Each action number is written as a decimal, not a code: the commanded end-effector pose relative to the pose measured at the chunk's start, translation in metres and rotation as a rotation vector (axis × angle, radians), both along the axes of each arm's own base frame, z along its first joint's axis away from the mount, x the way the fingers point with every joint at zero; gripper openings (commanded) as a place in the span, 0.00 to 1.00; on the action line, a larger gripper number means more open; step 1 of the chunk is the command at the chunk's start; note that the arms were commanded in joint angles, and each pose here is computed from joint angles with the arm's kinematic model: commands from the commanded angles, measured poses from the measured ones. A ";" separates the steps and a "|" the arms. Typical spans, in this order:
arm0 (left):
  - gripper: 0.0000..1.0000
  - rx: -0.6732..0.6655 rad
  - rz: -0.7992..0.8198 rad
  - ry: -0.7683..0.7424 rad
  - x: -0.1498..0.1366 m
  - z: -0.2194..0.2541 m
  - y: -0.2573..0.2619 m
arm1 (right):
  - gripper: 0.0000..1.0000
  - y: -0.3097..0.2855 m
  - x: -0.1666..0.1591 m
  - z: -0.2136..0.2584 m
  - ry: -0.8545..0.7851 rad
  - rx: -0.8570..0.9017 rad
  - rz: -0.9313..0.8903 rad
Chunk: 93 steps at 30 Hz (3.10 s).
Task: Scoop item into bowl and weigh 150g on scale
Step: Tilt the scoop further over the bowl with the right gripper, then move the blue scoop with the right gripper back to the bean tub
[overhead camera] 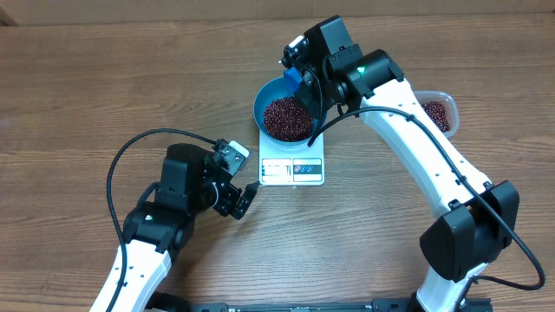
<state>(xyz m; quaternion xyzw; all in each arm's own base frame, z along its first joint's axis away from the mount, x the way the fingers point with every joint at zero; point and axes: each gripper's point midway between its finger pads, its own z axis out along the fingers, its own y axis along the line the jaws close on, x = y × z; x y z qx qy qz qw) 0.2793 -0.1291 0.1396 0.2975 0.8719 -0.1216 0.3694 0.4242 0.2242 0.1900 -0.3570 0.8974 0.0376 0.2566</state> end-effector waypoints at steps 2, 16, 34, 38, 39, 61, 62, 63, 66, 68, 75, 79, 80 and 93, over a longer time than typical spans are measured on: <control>1.00 -0.002 0.002 -0.004 -0.001 0.001 0.001 | 0.04 -0.001 0.004 0.036 -0.090 0.021 -0.001; 0.99 -0.002 0.002 -0.004 -0.001 0.001 0.001 | 0.04 0.006 -0.003 0.035 -0.098 -0.012 0.022; 1.00 -0.003 0.002 -0.005 -0.001 0.001 0.001 | 0.04 0.006 -0.004 0.035 -0.093 -0.015 0.022; 0.99 -0.002 0.002 -0.004 -0.001 0.001 0.001 | 0.04 0.006 -0.004 0.035 -0.093 -0.015 0.022; 1.00 -0.002 0.002 -0.004 -0.001 0.001 0.001 | 0.04 0.006 -0.004 0.035 -0.093 -0.015 0.022; 1.00 -0.002 0.002 -0.004 -0.001 0.001 0.001 | 0.04 0.002 -0.001 0.035 -0.106 -0.034 0.009; 1.00 -0.002 0.002 -0.004 -0.001 0.001 0.001 | 0.04 0.002 -0.001 0.035 -0.106 -0.033 0.009; 1.00 -0.002 0.002 -0.004 -0.001 0.001 0.001 | 0.04 0.002 -0.001 0.035 -0.105 -0.033 0.009; 1.00 -0.002 0.002 -0.004 -0.001 0.001 0.001 | 0.04 0.005 -0.002 0.040 -0.107 0.001 -0.002; 1.00 -0.002 0.002 -0.004 -0.001 0.001 0.001 | 0.04 0.004 -0.001 0.050 -0.124 0.031 -0.020; 1.00 -0.002 0.002 -0.004 -0.001 0.001 0.001 | 0.04 -0.031 0.006 0.093 -0.186 0.117 -0.095; 0.99 -0.002 0.002 -0.004 -0.001 0.001 0.001 | 0.04 -0.077 0.013 0.103 -0.185 0.133 -0.227; 1.00 -0.002 0.002 -0.004 -0.001 0.001 0.001 | 0.04 -0.090 0.014 0.102 -0.177 0.134 -0.266; 1.00 -0.002 0.002 -0.004 -0.001 0.001 0.001 | 0.04 -0.243 -0.001 0.033 0.050 0.087 -0.735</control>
